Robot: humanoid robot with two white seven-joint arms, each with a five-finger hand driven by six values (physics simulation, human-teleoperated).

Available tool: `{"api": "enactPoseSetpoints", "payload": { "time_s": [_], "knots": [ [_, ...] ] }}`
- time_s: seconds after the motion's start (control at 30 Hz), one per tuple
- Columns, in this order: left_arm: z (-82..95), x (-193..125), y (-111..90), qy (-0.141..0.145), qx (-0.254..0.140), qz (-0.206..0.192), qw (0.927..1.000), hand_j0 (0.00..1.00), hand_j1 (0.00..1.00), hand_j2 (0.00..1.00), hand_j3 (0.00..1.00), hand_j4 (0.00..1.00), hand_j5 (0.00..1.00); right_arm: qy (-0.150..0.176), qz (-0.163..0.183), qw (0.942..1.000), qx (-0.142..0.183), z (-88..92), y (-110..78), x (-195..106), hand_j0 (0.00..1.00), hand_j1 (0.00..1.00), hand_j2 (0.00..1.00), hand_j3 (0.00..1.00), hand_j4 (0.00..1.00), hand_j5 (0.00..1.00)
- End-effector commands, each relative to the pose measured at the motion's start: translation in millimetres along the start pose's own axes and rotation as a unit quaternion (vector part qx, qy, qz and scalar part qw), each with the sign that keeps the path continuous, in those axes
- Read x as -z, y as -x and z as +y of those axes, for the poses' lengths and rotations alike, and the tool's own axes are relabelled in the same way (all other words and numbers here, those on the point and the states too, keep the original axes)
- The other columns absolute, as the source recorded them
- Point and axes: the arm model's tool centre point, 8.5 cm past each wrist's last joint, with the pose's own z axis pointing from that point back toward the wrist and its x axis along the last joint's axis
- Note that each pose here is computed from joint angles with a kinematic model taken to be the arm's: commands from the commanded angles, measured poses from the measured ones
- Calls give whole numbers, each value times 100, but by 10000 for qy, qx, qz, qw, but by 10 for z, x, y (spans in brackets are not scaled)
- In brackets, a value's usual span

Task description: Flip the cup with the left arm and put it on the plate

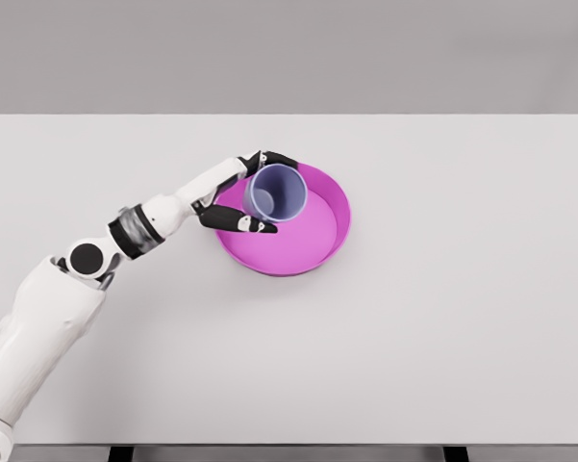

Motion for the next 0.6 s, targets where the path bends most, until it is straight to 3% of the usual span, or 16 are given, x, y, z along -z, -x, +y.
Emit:
{"api": "enactPoseSetpoints", "payload": {
  "time_s": [0.0,0.57],
  "knots": [
    [-40,16,3,-57,-246,-84,9996,73,73,73,73,73,73,0,-1,10000,0,0,-1,0,100,100,100,100,100,100],
    [-305,72,55,51,-728,-165,9972,75,75,75,75,75,75,0,-1,10000,0,0,-1,0,100,100,100,100,100,100]
  ]
}}
